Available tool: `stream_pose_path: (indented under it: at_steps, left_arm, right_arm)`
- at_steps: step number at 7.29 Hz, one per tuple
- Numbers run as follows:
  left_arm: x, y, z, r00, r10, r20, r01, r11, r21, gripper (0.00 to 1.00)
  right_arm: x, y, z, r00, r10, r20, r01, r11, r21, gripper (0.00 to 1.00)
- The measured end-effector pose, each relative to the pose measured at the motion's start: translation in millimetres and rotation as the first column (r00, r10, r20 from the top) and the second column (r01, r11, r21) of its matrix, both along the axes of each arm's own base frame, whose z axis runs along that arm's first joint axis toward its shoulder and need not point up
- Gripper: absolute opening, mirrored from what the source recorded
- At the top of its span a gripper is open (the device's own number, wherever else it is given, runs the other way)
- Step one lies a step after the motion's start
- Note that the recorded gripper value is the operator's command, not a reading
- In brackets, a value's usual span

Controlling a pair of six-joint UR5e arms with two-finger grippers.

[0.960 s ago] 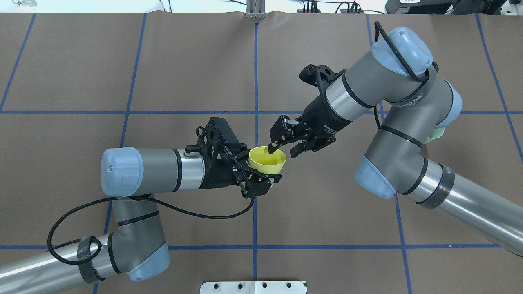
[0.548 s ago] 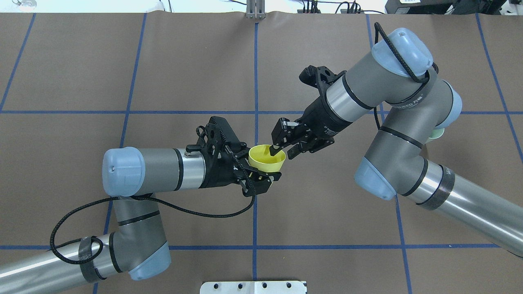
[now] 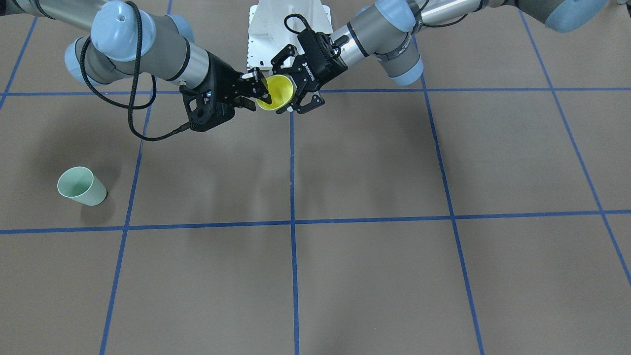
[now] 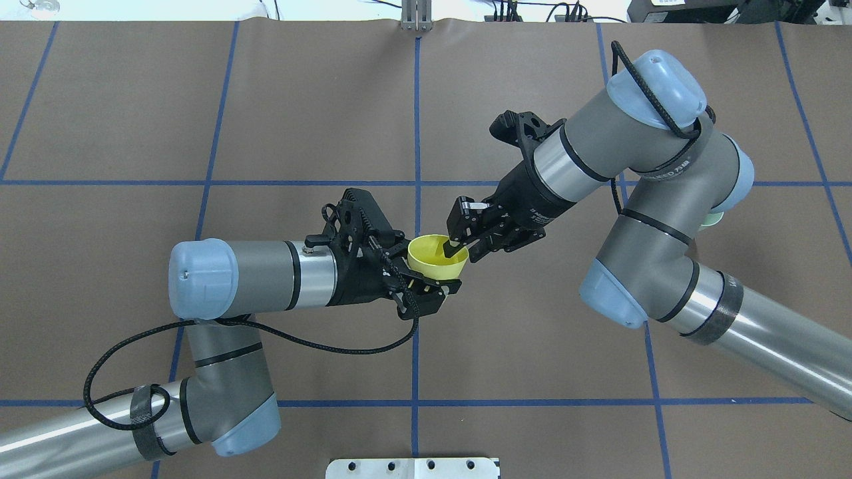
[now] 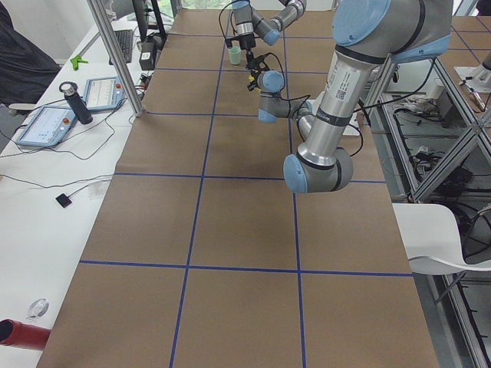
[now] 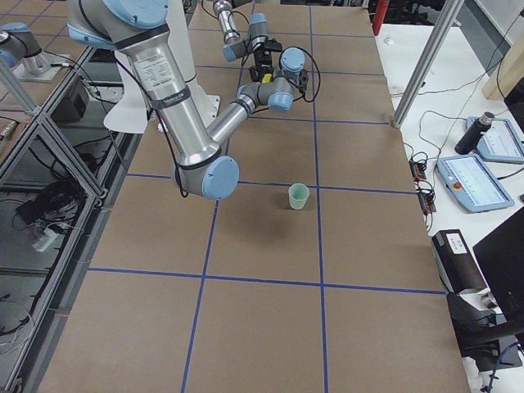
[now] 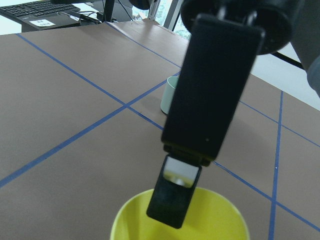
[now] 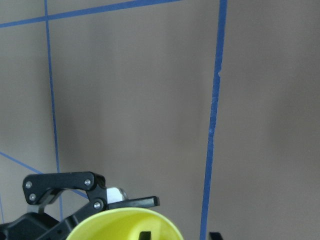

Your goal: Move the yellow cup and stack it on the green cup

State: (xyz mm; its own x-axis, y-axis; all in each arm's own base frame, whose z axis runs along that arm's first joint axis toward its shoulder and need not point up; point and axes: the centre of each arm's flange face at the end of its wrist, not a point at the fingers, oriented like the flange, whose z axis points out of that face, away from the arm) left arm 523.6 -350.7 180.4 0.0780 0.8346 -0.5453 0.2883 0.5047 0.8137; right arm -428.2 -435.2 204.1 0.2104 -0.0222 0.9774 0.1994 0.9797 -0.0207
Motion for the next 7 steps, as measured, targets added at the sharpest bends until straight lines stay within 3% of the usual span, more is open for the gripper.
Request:
stream_pose_path:
  at_steps: [5, 7]
  left_arm:
    - [0.3, -1.9, 0.1, 1.0, -0.015, 0.001, 0.015, 1.0, -0.004, 0.0]
    - [0.9, -2.0, 0.5, 1.0, -0.015, 0.002, 0.015, 1.0, -0.004, 0.0]
  right_arm:
    - [1.8, 1.5, 3.1, 1.0, -0.002, -0.001, 0.002, 1.0, -0.001, 0.31]
    - [1.7, 1.6, 3.2, 1.0, -0.002, -0.001, 0.002, 1.0, -0.002, 0.24]
